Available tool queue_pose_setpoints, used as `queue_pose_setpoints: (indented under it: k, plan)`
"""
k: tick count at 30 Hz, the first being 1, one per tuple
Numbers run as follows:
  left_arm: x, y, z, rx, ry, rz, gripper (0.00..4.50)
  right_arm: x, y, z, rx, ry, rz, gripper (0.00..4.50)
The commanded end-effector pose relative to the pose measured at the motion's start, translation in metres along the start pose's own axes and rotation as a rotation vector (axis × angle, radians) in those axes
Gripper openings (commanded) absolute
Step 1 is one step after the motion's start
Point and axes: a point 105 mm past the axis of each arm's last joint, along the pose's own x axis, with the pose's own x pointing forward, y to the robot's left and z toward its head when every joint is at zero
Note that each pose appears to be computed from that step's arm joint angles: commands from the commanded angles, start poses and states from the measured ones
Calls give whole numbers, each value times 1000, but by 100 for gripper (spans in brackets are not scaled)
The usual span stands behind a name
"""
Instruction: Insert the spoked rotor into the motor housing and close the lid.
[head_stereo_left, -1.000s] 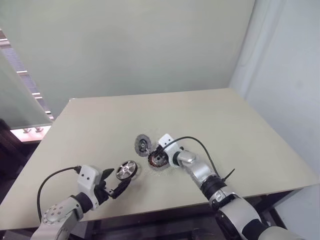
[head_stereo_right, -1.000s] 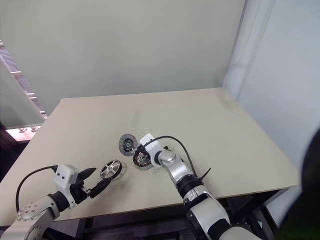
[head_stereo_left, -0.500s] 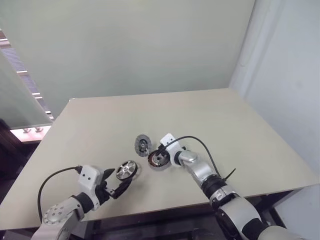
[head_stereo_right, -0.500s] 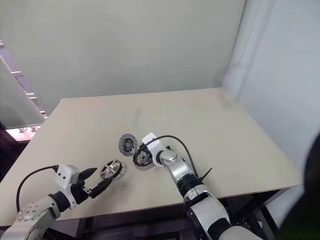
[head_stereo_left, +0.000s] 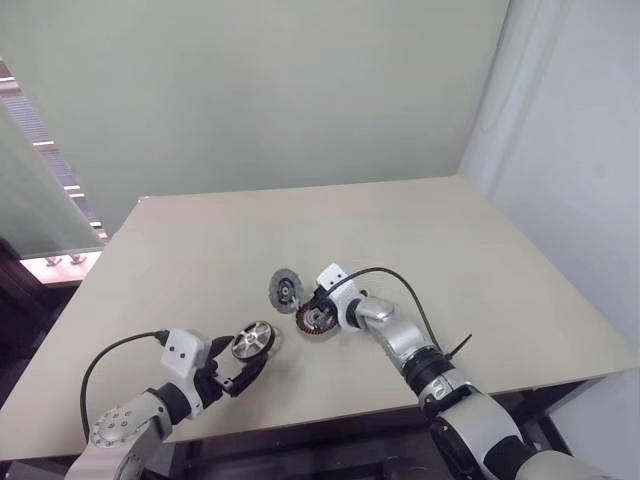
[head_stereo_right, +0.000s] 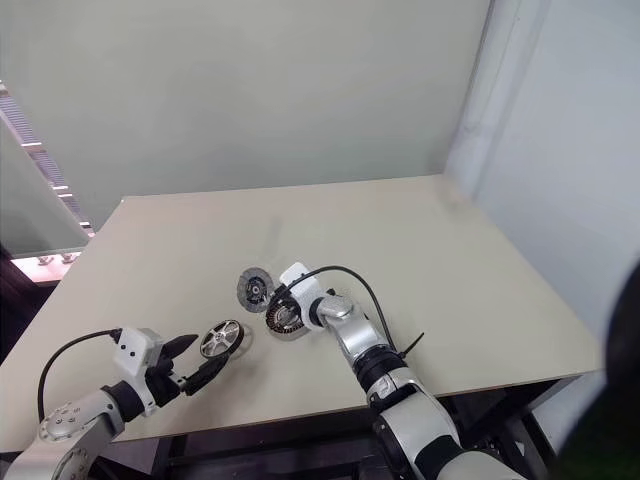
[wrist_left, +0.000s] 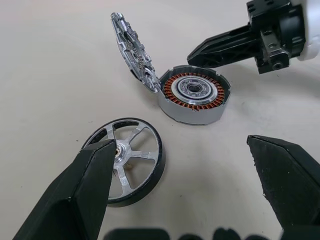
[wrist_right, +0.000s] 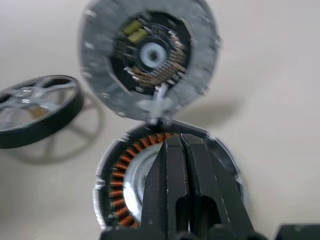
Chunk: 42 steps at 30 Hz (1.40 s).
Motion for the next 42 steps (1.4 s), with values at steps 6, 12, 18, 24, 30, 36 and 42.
queue_pose_setpoints:
  k: [6, 12, 18, 24, 30, 36, 42]
  plan:
    - [3, -1, 13, 32, -44, -11, 450, -14, -8, 16, -76, -6, 10, 221]
    - [4, -2, 13, 32, -44, -17, 450, -23, -9, 14, -199, 46, 71, 436]
    - [6, -1, 10, 30, -34, -23, 450, -34, -4, 14, -383, 124, 186, 448]
    - [7, -1, 9, 25, -34, -22, 450, -30, 8, 6, -475, 161, 248, 448]
    - [7, -1, 8, 22, -40, -18, 450, -24, 13, -9, -510, 197, 259, 448]
    - [5, 1, 8, 1, -53, -4, 450, -24, 6, 6, -404, 109, 205, 448]
    - [-3, 4, 4, -187, -106, 45, 450, -31, 1, 15, -235, 26, 184, 448]
